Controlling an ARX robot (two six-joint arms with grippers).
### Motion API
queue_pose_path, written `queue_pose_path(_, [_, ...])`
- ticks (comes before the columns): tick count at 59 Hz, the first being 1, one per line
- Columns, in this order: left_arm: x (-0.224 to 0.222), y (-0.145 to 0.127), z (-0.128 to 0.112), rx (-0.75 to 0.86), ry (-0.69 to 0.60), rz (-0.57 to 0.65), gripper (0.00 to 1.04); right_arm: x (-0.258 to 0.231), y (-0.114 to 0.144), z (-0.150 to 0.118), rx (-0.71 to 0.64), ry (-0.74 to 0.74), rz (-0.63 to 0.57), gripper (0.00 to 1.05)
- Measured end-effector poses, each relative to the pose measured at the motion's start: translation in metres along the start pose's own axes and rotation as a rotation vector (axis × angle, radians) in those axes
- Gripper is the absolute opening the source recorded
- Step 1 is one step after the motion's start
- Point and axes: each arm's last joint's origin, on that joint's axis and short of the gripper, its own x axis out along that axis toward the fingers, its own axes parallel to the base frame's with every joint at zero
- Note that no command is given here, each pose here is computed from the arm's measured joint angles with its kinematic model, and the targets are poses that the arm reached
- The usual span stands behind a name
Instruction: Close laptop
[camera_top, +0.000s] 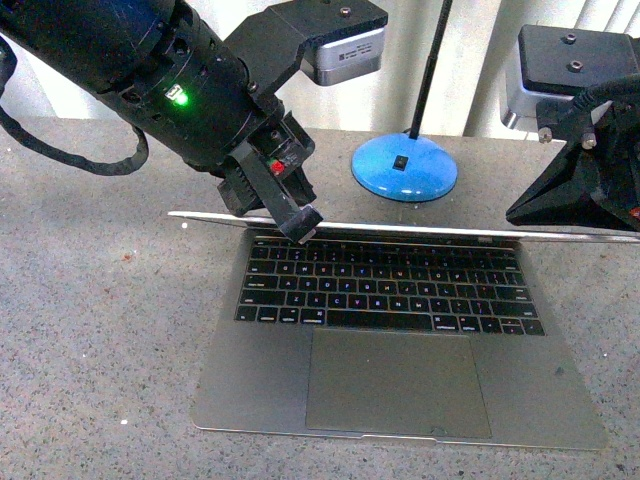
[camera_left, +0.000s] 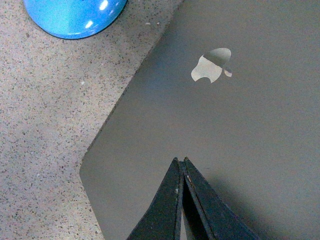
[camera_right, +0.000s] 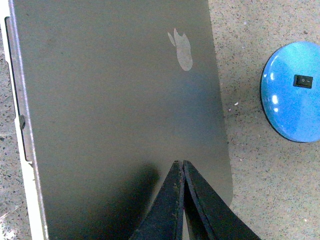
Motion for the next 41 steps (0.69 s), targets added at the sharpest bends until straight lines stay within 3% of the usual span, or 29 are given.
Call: queue_pose_path(41, [0.010, -0.005, -0.007, -0.001, 0.011, -0.025, 0.04, 0.009, 0.008, -0.008, 0.003, 0.011, 0.032, 0.03])
